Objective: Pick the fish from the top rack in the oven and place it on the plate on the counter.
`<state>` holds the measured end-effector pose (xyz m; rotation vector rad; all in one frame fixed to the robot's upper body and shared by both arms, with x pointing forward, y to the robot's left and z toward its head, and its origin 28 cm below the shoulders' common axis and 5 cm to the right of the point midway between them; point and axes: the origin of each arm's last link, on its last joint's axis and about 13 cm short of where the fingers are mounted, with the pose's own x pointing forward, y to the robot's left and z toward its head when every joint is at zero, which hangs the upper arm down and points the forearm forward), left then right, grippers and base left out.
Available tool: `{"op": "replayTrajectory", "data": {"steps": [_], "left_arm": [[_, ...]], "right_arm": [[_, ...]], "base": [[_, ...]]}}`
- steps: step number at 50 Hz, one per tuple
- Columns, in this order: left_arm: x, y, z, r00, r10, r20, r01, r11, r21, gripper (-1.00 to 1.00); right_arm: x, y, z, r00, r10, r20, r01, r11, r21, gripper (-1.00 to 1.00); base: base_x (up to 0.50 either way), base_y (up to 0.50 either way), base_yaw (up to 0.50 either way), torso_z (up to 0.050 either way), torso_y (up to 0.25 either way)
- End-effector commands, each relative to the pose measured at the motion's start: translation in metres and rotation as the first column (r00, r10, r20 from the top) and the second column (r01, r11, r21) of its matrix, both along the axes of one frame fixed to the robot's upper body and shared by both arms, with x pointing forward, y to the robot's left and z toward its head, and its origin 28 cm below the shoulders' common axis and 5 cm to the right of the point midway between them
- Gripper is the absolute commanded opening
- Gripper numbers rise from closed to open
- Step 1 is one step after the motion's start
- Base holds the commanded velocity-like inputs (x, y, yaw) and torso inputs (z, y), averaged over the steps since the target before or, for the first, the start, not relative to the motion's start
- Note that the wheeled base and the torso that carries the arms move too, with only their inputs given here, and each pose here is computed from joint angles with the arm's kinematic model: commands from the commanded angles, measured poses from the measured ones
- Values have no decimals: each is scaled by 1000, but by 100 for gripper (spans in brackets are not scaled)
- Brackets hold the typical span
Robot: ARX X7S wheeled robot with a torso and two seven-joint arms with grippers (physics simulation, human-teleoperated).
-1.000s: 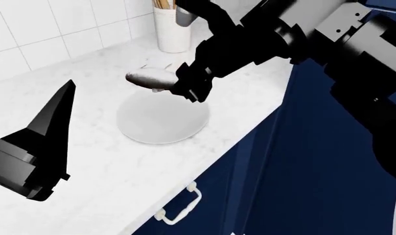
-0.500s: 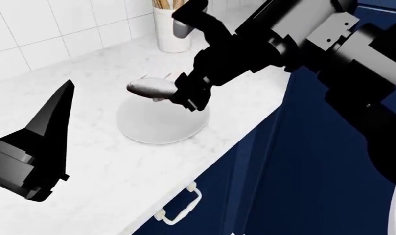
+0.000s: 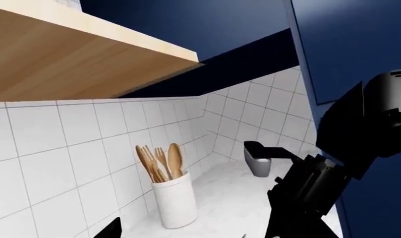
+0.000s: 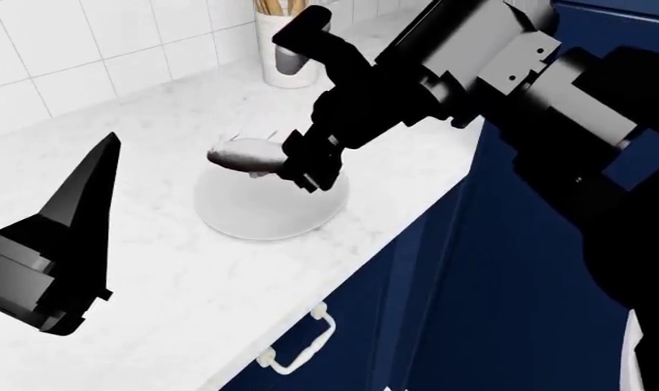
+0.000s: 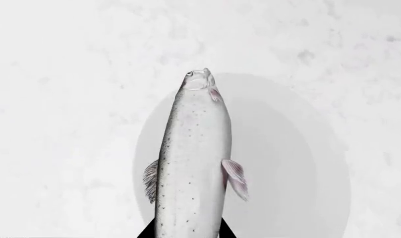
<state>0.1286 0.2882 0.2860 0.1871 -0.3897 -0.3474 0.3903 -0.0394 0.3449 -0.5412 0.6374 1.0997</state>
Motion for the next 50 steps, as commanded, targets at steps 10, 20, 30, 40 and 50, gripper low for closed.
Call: {"op": "replayTrajectory", "data": {"steps": [10,20,30,40,50], "left_arm": [[1,0,-3,1000,-4,-17,4,1000,-10,100],[1,-1,-3,1000,-5,-19,5,1000,-9,100],[1,0,-2,1000,-4,-17,4,1000,-12,100],[1,0,-3,1000,-3,-15,3,1000,-11,100],[1,0,-3,1000,-2,-15,2,1000,-10,100]], "right_arm": [[1,4,-3,1000,12,-3,-12,1000,-17,-100],[1,0,-7,1000,-8,-7,8,999,-34,-100],[6,-1,-6,999,-30,16,31,998,-48,-100],[11,0,-8,998,-42,36,44,998,-49,-100],[12,-2,-10,998,-49,50,52,997,-63,-100]], "base": [[1,-1,0,0,0],[0,-1,0,0,0],[0,0,0,0,0],[0,-1,0,0,0],[0,0,0,-2,0]]}}
